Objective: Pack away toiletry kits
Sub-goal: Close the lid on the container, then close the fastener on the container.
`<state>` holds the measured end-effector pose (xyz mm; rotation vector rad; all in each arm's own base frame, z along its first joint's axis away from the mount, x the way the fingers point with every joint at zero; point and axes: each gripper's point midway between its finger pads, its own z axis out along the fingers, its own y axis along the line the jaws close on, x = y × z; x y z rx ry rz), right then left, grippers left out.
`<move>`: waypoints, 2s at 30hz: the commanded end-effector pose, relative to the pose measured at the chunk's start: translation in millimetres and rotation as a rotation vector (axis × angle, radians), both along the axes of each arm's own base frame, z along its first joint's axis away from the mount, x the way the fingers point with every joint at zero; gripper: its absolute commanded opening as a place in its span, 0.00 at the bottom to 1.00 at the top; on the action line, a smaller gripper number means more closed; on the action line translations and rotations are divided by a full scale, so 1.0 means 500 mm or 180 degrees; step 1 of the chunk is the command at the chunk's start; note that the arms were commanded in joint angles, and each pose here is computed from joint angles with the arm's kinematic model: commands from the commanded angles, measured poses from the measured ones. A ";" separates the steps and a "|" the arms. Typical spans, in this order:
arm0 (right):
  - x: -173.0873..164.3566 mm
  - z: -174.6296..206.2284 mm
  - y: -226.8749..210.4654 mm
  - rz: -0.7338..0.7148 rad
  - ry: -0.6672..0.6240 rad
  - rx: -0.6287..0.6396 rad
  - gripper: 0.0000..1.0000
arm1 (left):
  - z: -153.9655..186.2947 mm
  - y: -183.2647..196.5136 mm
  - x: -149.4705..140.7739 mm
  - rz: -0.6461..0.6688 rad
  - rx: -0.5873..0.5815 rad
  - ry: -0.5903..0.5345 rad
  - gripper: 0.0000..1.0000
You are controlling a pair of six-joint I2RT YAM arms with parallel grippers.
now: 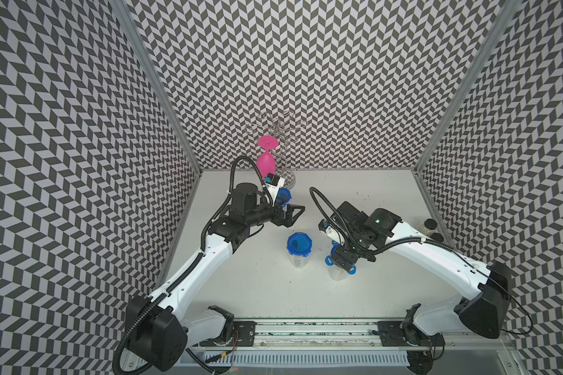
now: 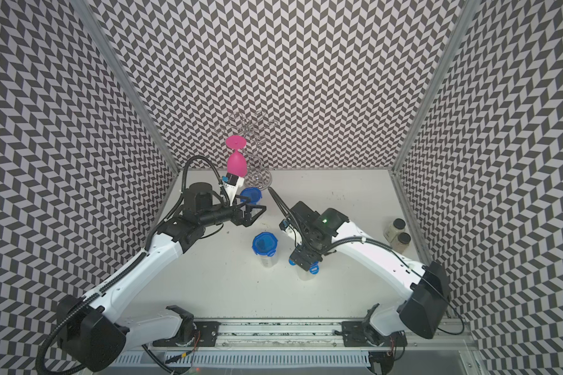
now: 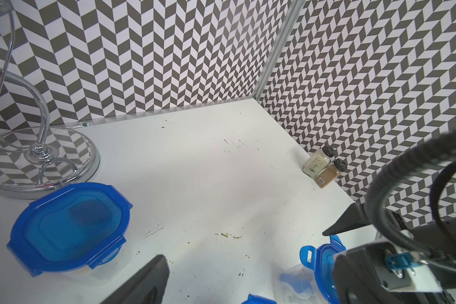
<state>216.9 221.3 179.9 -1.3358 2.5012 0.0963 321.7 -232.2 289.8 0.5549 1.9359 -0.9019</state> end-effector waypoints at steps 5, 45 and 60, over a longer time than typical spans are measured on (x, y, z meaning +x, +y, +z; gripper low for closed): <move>0.035 0.118 0.012 -0.0397 -0.0387 0.0563 1.00 | -0.023 0.024 0.021 0.0214 0.0272 0.0134 1.00; 0.143 -0.040 -0.118 -0.1708 0.0614 0.1351 0.61 | -0.182 -0.245 -0.236 -0.0598 0.1250 0.0980 0.96; 0.118 -0.040 -0.112 -0.1746 0.0701 0.1361 0.57 | -0.190 -0.249 -0.238 -0.0622 0.1247 0.0942 0.94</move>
